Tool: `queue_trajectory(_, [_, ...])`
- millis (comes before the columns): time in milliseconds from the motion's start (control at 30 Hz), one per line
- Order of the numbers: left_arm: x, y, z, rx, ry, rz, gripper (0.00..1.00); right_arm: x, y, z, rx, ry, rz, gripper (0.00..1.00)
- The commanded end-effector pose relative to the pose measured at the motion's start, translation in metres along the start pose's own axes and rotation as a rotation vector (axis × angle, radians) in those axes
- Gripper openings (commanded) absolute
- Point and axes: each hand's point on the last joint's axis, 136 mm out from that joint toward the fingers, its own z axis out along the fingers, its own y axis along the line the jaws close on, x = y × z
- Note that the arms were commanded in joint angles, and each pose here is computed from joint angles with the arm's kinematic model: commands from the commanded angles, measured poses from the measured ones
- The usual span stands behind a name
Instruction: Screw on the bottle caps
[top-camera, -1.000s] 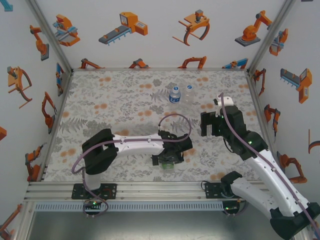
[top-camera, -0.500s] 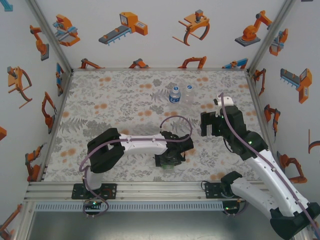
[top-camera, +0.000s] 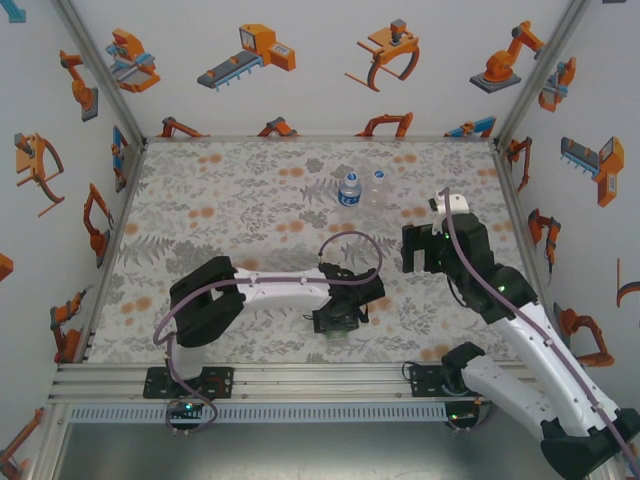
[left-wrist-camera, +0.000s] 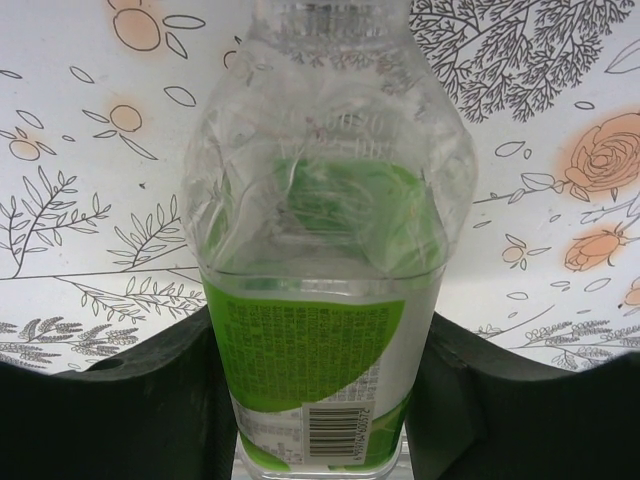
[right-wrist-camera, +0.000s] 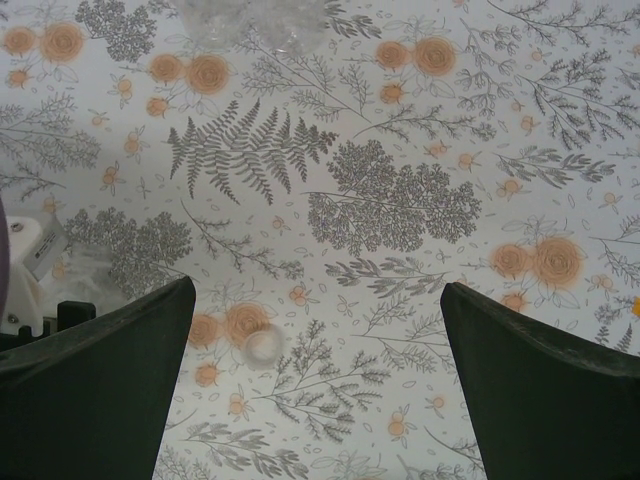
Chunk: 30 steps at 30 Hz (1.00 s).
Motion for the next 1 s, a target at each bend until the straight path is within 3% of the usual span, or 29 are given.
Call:
queue_trajectory(0, [-0.011,0.005,-0.009,0.039,-0.052,0.014,0.14,-0.007,0.002,-0.001,-0.020,-0.048,0.007,0.99])
queue_trajectory(67, [-0.018,0.008,-0.020,0.049,-0.082,0.036,0.03,-0.006,0.005,-0.001,-0.035,-0.036,0.020,0.99])
queue_trajectory(133, [-0.028,0.008,-0.033,0.062,-0.116,0.091,0.00,0.001,0.010,0.001,-0.060,0.008,0.031,0.99])
queue_trajectory(300, [-0.053,0.002,-0.064,0.104,-0.171,0.258,0.00,0.030,0.016,0.013,-0.072,0.168,0.069,0.99])
queue_trajectory(433, [-0.069,-0.017,-0.098,0.245,-0.226,0.459,0.00,0.055,0.024,0.021,-0.097,0.297,0.089,0.95])
queue_trajectory(567, [-0.082,-0.020,-0.131,0.352,-0.327,0.638,0.00,0.067,0.027,0.025,-0.102,0.348,0.135,0.93])
queue_trajectory(767, [-0.098,-0.012,-0.195,0.599,-0.477,0.803,0.00,0.096,0.037,0.033,-0.123,0.469,0.155,0.88])
queue_trajectory(967, [-0.118,0.031,-0.235,0.728,-0.605,0.810,0.00,0.126,0.043,0.041,-0.097,0.554,0.146,0.86])
